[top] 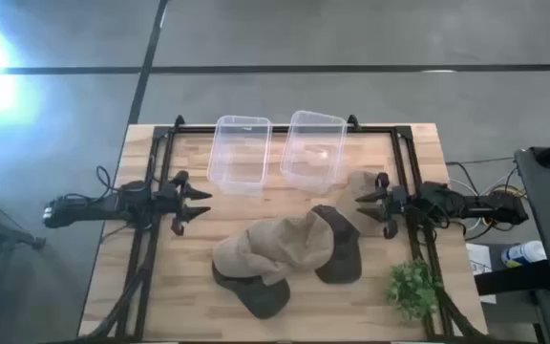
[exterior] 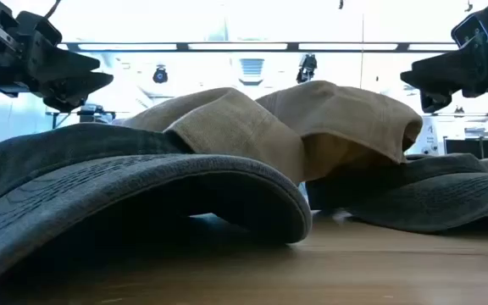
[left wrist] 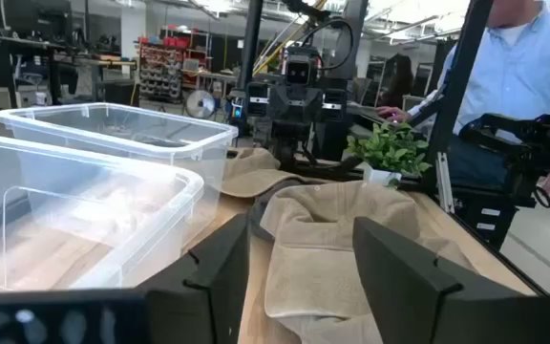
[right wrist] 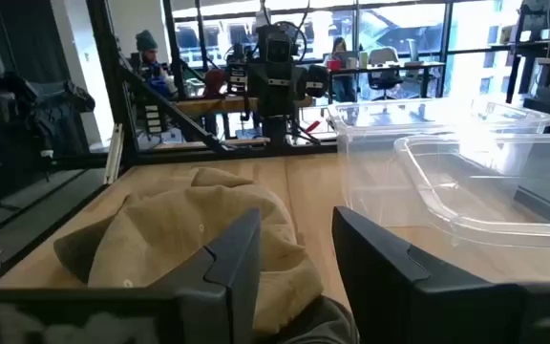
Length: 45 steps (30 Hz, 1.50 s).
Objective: Pick & Place hat
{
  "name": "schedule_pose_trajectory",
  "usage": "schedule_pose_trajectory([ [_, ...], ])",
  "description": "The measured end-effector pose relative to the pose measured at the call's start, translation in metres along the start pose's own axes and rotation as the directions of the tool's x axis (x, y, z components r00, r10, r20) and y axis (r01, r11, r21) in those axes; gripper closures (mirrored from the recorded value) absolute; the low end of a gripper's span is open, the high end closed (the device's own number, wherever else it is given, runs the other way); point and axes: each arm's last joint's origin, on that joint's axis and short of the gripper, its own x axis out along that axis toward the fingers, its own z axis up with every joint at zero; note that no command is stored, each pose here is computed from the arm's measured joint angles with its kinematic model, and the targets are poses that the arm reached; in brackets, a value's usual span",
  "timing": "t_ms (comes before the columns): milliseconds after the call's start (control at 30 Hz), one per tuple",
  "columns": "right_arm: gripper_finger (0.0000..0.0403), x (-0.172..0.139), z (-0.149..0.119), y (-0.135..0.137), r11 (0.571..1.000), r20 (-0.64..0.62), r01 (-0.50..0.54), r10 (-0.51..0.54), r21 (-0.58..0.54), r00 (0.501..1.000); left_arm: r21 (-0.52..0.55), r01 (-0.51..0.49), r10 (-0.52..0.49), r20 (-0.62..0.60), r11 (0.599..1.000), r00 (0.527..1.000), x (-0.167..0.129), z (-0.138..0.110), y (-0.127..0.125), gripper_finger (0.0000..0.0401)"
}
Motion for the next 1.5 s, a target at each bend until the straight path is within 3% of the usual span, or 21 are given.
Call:
schedule_pose_trajectory([
  [1500, 0.0276, 0.0, -0.0001, 0.0, 1.0, -0.001, 0.0, 0.0, 0.001, 1.0, 0.0, 0.0, 0.0, 0.0, 1.0, 1.0, 0.0, 0.0, 0.0, 0.022],
])
